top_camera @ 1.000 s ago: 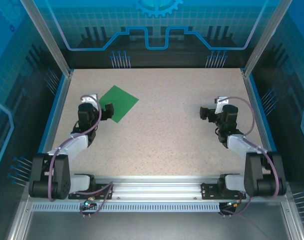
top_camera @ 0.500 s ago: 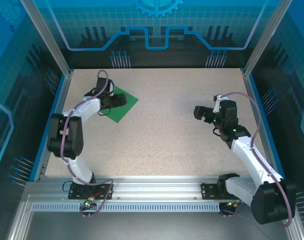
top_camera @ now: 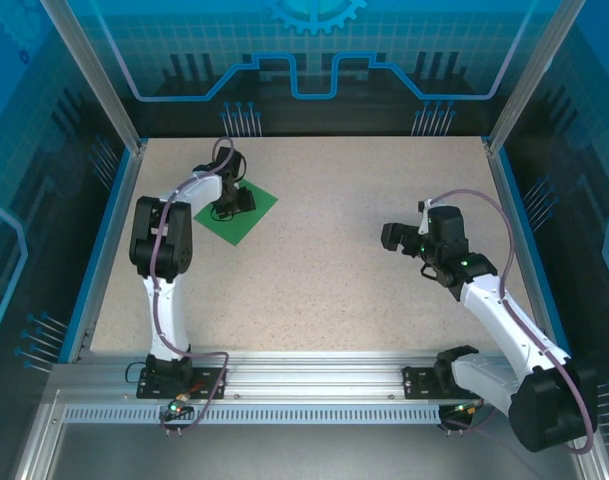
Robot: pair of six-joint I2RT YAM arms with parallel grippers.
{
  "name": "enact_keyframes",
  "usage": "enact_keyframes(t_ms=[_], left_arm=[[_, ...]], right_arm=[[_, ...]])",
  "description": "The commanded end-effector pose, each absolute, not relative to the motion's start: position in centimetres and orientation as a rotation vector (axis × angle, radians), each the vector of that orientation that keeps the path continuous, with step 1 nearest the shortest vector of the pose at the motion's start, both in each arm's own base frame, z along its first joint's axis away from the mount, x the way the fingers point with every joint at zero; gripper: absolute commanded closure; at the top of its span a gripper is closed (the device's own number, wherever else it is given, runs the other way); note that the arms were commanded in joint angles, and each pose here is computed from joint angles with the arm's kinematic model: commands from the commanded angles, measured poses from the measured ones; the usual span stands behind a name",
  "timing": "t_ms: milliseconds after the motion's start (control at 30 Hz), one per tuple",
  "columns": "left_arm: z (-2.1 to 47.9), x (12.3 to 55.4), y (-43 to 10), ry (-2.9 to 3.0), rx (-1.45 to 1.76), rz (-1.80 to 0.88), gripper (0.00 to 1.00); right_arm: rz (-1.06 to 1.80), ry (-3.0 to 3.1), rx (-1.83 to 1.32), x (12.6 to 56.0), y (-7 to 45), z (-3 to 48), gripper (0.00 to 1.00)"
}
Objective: Fold a paper plane with a square sheet of paper (fold left side to right side)
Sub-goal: Move the square sheet of paper to the center of the table.
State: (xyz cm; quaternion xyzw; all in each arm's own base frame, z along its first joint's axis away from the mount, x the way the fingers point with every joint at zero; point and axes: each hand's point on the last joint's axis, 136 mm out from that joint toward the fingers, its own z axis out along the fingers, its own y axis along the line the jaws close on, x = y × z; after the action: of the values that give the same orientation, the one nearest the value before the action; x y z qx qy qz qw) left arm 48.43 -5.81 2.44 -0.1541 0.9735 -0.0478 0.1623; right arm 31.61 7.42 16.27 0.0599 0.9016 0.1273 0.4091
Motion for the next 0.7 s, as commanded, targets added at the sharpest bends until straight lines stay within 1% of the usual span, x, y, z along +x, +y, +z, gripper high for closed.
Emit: enact_keyframes(t_ms=[0, 267, 467, 667], left_arm=[[1.3, 47.1, -6.0, 2.853, -0.463, -0.072, 0.47], [-0.3, 44.2, -8.8, 2.937, -0.435, -0.098, 0.49], [-0.6, 40.7, -13.4, 2.986, -0.48, -0.381, 0.49], [-1.7, 36.8, -18.6, 3.044, -0.482, -0.579, 0.48]], right_arm=[[0.326, 2.261, 0.154, 31.3, 7.7, 17.0, 0.0], [0.314, 2.276, 0.165, 31.1, 7.5, 16.5, 0.0], [0.311, 2.293, 0.173, 30.9, 7.4, 16.1, 0.0], [0.312, 2.312, 0.18, 30.8, 7.4, 15.6, 0.0]])
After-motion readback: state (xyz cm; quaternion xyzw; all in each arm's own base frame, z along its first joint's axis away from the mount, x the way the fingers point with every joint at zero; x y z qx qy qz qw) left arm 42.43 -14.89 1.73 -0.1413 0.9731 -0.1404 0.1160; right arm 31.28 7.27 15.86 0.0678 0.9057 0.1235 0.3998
